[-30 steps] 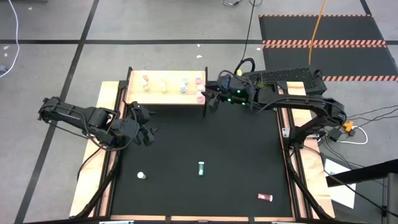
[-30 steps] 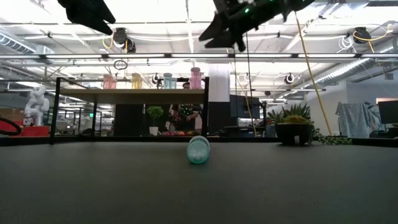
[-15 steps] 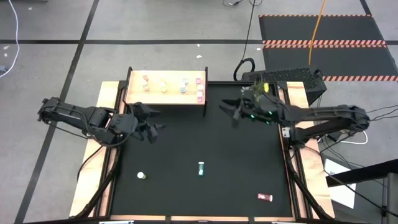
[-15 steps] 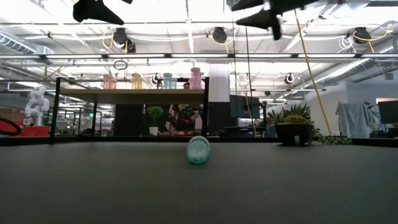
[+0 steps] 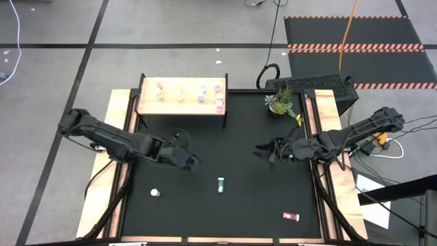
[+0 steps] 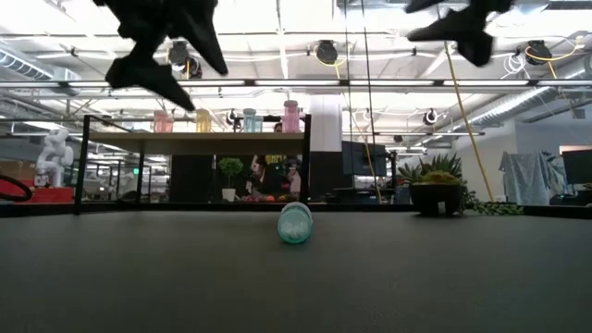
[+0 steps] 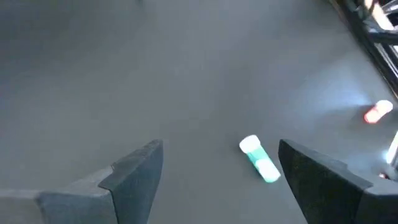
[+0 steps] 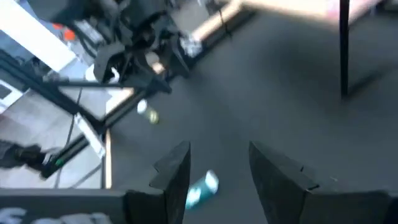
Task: Pick and place medicine bottles onto shelf by color
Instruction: Put the blue pill bottle on the shelf aligned with the other blue pill bottles
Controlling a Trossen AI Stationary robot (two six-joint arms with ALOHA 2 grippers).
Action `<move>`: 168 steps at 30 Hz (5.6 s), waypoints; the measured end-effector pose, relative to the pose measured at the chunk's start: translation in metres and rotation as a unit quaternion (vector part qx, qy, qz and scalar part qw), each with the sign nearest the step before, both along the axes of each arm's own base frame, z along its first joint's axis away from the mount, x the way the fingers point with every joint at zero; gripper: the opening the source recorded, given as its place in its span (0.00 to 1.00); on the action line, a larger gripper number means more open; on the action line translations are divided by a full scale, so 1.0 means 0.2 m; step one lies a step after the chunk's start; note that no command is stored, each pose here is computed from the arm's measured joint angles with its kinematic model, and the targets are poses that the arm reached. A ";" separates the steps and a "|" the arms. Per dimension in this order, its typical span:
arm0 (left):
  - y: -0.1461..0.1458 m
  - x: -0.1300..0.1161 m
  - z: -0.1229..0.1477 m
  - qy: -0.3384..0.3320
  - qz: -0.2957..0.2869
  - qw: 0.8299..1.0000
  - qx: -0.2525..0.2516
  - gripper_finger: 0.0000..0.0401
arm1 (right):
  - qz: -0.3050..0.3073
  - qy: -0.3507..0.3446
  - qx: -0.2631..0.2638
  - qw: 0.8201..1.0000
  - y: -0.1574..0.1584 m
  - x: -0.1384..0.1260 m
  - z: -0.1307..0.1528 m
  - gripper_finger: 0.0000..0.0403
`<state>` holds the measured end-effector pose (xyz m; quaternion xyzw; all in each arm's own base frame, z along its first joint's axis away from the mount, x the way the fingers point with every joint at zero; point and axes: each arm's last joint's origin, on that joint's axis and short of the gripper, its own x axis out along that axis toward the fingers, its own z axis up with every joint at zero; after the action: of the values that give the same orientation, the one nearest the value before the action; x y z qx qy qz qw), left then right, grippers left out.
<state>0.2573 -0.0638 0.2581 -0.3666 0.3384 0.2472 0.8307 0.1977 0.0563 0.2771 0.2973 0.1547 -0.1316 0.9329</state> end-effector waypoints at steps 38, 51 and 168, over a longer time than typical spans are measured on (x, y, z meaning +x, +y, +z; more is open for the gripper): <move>-0.14 0.47 -0.59 0.032 0.128 0.940 -0.315 0.79 | 0.081 0.251 0.246 0.933 0.22 -0.29 -0.55 0.38; -0.06 0.71 -0.52 0.127 0.044 0.962 -0.237 0.56 | 0.097 0.256 0.241 0.931 0.22 -0.29 -0.55 0.38; 0.70 0.10 -0.16 -0.051 0.087 0.892 0.440 0.33 | 0.005 0.147 0.180 0.973 -0.06 -0.24 -0.48 0.38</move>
<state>0.2782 0.0757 0.2260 -0.0035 0.1191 0.4227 0.8984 0.1503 0.0445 0.1810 0.4373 0.3128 -0.1396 0.8315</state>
